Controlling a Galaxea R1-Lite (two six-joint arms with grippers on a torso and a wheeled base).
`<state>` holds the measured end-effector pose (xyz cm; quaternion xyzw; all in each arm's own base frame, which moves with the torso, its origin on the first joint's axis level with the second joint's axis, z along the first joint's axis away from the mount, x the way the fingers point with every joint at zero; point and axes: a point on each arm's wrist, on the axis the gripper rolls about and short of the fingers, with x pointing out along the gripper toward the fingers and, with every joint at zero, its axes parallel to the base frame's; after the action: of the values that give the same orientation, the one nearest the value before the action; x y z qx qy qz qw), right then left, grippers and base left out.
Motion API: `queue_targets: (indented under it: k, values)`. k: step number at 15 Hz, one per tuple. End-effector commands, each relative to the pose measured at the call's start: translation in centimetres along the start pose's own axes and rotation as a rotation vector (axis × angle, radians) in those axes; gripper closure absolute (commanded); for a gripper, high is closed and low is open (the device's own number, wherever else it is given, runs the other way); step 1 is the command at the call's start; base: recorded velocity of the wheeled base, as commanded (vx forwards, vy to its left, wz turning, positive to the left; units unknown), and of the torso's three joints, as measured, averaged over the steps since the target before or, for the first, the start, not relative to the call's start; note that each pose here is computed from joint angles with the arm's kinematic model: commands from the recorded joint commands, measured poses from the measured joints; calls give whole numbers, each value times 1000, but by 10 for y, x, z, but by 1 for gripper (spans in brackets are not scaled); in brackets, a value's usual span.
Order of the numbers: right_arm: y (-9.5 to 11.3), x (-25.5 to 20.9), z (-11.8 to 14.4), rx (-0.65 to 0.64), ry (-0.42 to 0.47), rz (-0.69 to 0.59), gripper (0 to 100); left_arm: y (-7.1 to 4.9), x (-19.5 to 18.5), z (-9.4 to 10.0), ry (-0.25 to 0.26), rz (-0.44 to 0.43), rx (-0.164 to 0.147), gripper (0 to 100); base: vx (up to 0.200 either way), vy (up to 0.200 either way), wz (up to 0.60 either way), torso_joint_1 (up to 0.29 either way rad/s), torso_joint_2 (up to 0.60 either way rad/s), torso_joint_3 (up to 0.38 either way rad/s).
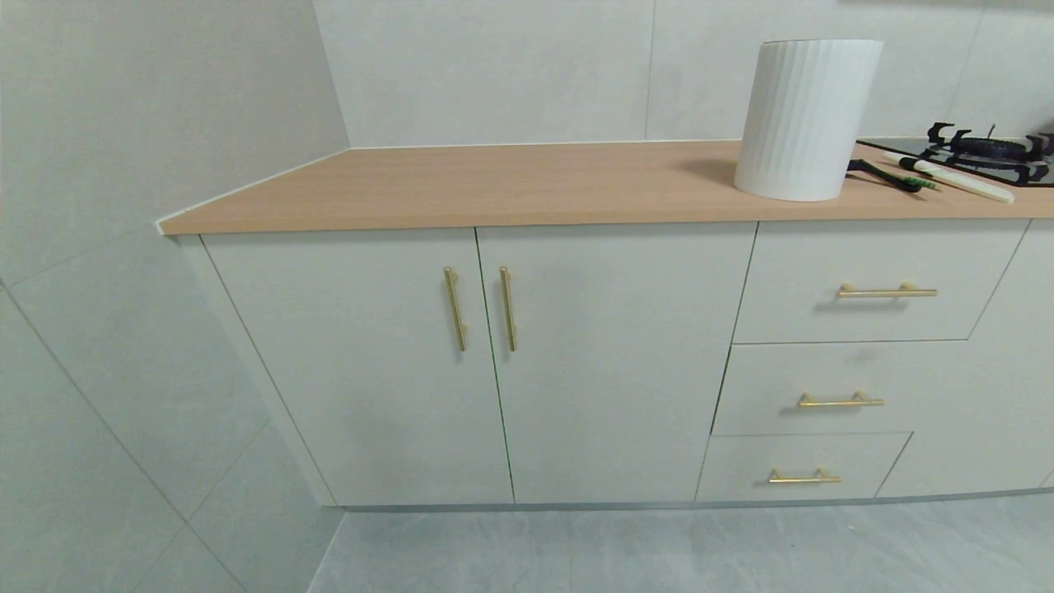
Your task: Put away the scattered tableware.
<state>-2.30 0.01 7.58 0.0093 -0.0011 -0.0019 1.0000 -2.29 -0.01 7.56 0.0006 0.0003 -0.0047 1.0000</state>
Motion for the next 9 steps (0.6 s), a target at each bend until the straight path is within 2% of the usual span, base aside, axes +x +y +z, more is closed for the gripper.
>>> queue_targets:
  k: [1, 6, 9]
  values:
    - [0, 0, 0, 0, 2, 1, 0, 0, 0, 0, -1, 0, 0, 0, 0, 0, 0, 0, 0, 0]
    - [0, 0, 0, 0, 4, 1, 0, 0, 0, 0, -1, 0, 0, 0, 0, 0, 0, 0, 0, 0]
    - [0, 0, 0, 0, 4, 1, 0, 0, 0, 0, -1, 0, 0, 0, 0, -200, 0, 2, 7, 4]
